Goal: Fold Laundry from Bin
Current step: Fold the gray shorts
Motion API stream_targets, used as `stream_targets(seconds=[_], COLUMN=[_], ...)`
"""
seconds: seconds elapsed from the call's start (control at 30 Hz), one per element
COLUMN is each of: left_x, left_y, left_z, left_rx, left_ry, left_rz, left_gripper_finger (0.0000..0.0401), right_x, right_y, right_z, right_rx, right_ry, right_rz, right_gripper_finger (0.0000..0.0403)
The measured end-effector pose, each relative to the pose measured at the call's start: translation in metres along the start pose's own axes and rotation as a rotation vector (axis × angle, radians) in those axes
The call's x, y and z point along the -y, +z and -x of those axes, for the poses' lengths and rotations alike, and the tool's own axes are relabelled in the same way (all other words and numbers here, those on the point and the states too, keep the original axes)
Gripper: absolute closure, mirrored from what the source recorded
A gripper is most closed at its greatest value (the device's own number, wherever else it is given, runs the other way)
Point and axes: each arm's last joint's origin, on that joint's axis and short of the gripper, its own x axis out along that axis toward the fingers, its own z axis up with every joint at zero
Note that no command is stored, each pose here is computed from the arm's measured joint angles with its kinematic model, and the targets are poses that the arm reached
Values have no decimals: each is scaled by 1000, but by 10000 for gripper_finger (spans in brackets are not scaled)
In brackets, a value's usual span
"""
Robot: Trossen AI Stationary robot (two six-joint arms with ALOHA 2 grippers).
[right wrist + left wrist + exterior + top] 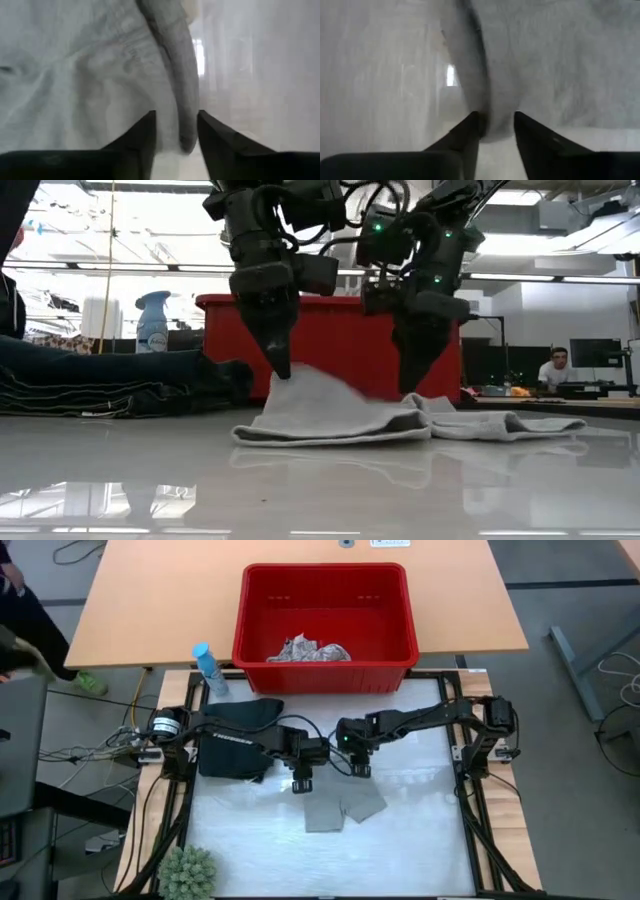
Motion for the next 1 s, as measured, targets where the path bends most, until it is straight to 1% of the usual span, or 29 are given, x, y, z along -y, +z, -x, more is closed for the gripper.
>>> stream_targets(seconds=[0.1, 0.17, 0.27, 0.33, 0.4, 0.43, 0.53, 0.6, 0.7, 0.8, 0.9, 0.97, 1.0], left_x=[-4, -6, -12, -16, -17, -17, -11, -7, 0, 14, 36, 51, 59], left_y=[0, 0, -3, -5, -5, -5, -4, -4, -2, 1, 4, 6, 6], left_z=[0, 0, 0, 1, 0, 1, 5, 9, 13, 19, 30, 34, 36], left_rx=[1, -1, -21, -42, -46, -47, -37, -29, -2, 59, 141, 198, 215], left_ry=[16, 72, 196, 238, 223, 196, 101, 56, -3, -84, -149, -177, -184], left_rz=[1, 6, 27, 40, 20, -3, -90, -121, -134, -162, -215, -231, -239], left_gripper_finger=[239, 214, 188, 180, 178, 178, 177, 177, 177, 177, 177, 177, 177], right_x=[11, 18, 27, 30, 33, 33, 33, 29, 15, -12, -46, -69, -81], right_y=[0, 0, -1, -2, -3, -3, -5, -8, -15, -26, -41, -52, -57], right_z=[1, 2, 2, 4, 11, 17, 42, 62, 95, 120, 131, 130, 126], right_rx=[11, 11, 9, 7, 18, 35, 82, 125, 205, 240, 193, 170, 165], right_ry=[-11, -19, -28, -32, -49, -54, -64, -52, 18, 94, 155, 198, 199], right_rz=[-7, -22, -44, -29, 4, 23, 73, 93, 128, 190, 289, 337, 354], right_gripper_finger=[185, 163, 150, 149, 149, 149, 148, 148, 148, 148, 148, 148, 148])
